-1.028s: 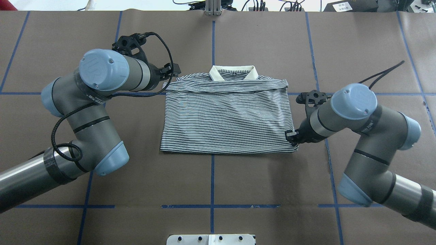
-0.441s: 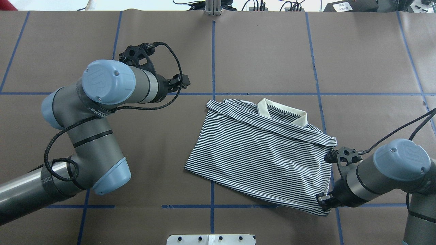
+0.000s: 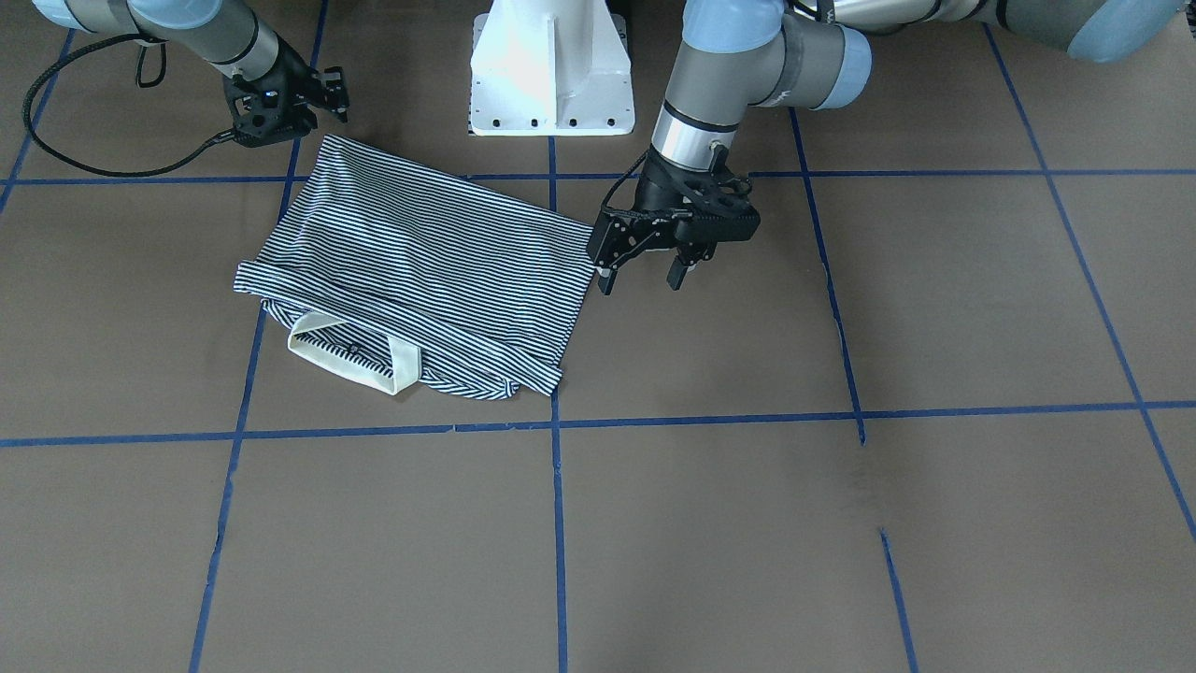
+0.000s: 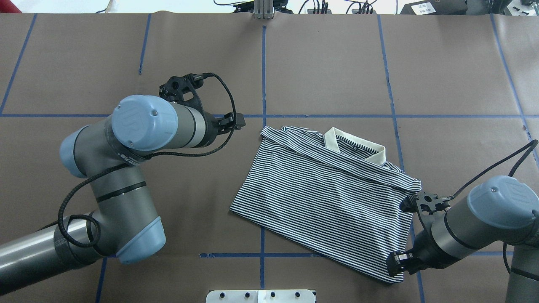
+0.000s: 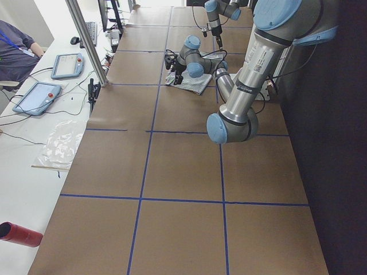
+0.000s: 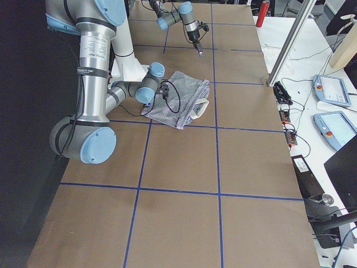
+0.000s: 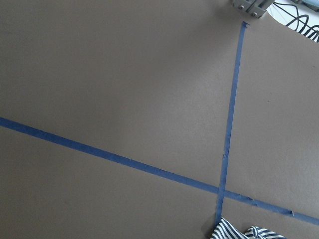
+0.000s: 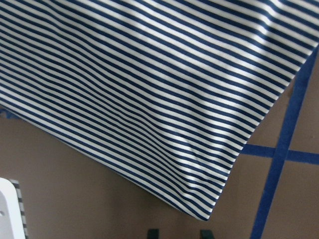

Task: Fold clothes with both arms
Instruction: 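Drag the folded shirt sideways with the right gripper while the left arm withdraws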

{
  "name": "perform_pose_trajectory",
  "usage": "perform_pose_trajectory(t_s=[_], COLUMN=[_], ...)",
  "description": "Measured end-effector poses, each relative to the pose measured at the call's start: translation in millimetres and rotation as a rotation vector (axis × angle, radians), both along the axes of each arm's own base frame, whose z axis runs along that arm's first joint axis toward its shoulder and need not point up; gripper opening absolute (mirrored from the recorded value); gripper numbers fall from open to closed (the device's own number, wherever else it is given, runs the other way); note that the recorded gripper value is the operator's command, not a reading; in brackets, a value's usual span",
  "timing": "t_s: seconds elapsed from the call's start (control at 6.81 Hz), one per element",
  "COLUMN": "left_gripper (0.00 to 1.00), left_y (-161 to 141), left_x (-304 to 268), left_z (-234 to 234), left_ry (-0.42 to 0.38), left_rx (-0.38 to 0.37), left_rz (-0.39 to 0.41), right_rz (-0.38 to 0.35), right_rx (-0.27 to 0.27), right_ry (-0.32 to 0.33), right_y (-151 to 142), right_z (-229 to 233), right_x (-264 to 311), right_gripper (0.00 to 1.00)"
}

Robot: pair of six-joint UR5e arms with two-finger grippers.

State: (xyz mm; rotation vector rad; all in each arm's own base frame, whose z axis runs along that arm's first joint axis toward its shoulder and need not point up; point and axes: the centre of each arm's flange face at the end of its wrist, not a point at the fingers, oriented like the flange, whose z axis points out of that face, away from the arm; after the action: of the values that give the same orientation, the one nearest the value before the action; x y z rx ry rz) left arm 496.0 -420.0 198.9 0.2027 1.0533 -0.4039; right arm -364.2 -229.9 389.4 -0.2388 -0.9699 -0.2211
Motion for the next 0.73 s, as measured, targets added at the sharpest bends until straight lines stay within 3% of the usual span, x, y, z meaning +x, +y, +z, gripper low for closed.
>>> perform_pose_trajectory(t_s=[0.44, 0.73], left_gripper=[0.98, 0.96], left_y=[67, 87], left_x=[53, 76], left_z=[14, 20], left_ry=[-0.024, -0.054], left_rx=[-0.237, -0.336], left_rz=[0.016, -0.013], right_rz=[0.156, 0.211], right_rx=[0.081, 0.099], right_ry=[-0.099, -0.124], right_y=[-49, -69], right_z=[-24, -36], right_x=[22, 32], right_gripper=[1.0, 1.0])
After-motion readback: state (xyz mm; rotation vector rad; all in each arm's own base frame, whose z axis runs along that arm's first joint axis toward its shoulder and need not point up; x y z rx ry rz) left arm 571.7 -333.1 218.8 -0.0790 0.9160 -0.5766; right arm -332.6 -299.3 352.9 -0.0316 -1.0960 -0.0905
